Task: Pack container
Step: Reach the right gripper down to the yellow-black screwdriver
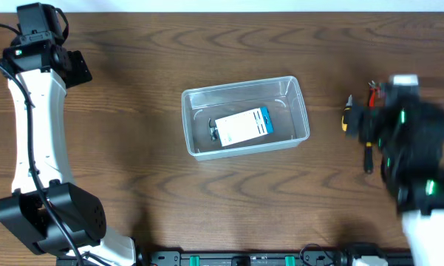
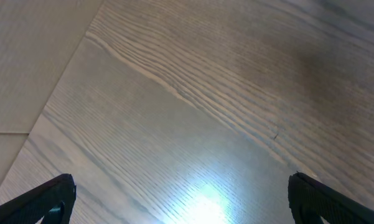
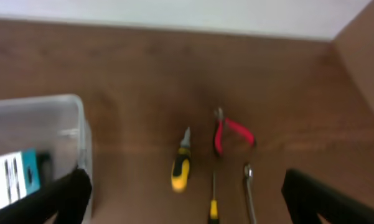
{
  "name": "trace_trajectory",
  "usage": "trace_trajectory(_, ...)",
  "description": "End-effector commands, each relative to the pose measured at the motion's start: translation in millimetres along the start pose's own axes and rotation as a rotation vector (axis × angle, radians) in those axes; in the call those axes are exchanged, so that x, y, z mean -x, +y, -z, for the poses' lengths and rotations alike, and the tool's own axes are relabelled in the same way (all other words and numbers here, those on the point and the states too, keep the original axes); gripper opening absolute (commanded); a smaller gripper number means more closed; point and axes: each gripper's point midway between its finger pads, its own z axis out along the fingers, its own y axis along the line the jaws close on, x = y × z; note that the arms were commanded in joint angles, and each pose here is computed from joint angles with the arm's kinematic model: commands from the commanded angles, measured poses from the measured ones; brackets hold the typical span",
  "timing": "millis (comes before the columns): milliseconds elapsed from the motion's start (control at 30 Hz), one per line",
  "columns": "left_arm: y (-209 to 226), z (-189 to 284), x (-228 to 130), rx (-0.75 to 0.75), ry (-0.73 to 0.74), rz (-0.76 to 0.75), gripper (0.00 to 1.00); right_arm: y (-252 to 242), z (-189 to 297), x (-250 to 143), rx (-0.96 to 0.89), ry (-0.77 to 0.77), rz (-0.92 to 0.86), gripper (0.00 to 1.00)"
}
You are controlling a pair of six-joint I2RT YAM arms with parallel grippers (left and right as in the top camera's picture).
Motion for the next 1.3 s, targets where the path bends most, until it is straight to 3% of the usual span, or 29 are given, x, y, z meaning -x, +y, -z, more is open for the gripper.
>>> trace_trajectory(0,5.9,13.2,9.3,0.001,-0.039,0.03,0.98,-2.8,-18.7,22.9,-0.006,0.097,0.031,0.99)
trace_trajectory(233,5.9,13.2,9.3,0.001,-0.039,0.03,0.98,-0.7,-70.0,14.1,-0.004,0.344,0.069,0.99)
trace_trajectory(533,5.9,13.2,9.3,0.001,-0.039,0.031,0.98,5.5,-98.7,-13.1,0.016,0.452,0.083,0.99)
trace_trajectory(667,5.9,13.2,9.3,0.001,-0.039,0.03,0.98,-4.1,-109.1,-22.9,-0.019,0.49,-0.019,0.99)
trace_trajectory(1267,5.9,13.2,9.3,0.001,-0.039,0.03,0.98,-4.2,-182.1,-126.5,-0.052,0.838,-0.069,0.99)
